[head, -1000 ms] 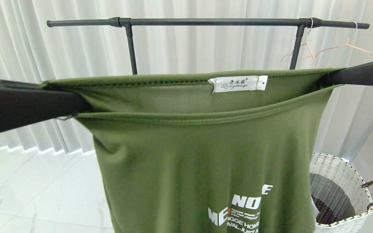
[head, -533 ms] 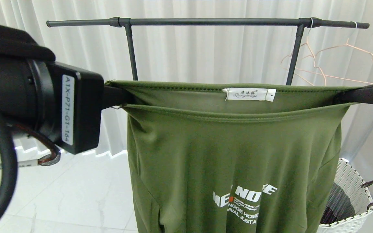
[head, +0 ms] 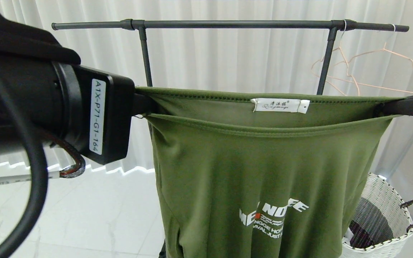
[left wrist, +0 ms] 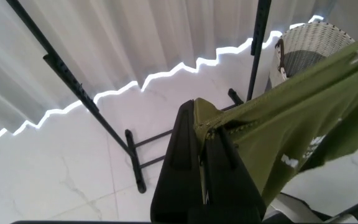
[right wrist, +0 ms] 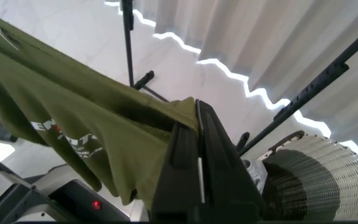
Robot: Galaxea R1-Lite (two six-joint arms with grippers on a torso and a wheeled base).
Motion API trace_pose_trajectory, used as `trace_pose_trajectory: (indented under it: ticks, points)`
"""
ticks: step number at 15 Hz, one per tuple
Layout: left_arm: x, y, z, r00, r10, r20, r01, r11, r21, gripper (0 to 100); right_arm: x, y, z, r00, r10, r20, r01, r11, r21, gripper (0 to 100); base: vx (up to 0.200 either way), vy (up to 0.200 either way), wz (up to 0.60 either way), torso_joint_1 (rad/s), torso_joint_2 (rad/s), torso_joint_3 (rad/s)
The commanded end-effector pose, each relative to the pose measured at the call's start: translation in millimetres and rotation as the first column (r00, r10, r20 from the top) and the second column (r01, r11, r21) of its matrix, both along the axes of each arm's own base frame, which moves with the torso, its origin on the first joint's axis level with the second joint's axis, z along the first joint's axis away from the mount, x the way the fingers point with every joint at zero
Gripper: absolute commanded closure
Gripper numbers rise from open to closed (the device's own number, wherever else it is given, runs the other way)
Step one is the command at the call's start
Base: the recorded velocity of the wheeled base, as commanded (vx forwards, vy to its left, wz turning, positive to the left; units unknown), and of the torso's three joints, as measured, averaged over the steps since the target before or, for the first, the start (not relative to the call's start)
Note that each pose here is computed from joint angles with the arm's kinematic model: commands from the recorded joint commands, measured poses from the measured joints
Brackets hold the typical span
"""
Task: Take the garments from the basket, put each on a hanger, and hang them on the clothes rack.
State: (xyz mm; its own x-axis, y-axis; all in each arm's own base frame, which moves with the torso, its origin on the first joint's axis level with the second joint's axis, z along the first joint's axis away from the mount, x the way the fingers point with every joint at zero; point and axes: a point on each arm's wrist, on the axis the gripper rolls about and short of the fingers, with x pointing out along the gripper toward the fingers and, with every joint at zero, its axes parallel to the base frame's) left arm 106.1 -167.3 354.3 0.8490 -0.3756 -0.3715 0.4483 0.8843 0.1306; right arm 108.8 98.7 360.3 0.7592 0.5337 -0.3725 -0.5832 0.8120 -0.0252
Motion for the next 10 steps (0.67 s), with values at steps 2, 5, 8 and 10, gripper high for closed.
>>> trace_pose_trajectory:
  ticks: [2,5,8,10]
  points:
    - [0.1,0.0,0.1,1.0,0.001,0.0,-0.001,1.0,-0.001,100,-2.5,-2.3,1.2,1.0,0.001,0.008,-0.001,1.0,0.008,0,0.0,0.0,0.0,0.0,0.0,0.0]
    - [1.7,1.7,-0.1,1.0,0.013,0.002,-0.013,1.0,0.004,100,-10.5,-9.7,1.1,1.0,0.002,0.019,-0.002,1.0,0.021,0,0.0,0.0,0.0,0.0,0.0,0.0]
    - [9.2,4.4,-1.5,0.997,0.076,0.01,-0.076,0.997,0.017,100,-25.3,-21.2,-2.3,0.999,0.033,0.025,-0.034,0.999,0.039,0,0.0,0.0,0.0,0.0,0.0,0.0]
    - [10.2,5.8,-1.5,0.996,0.09,0.013,-0.091,0.996,0.018,100,-36.3,-28.7,-4.7,0.996,0.078,0.03,-0.08,0.995,0.057,0,0.0,0.0,0.0,0.0,0.0,0.0]
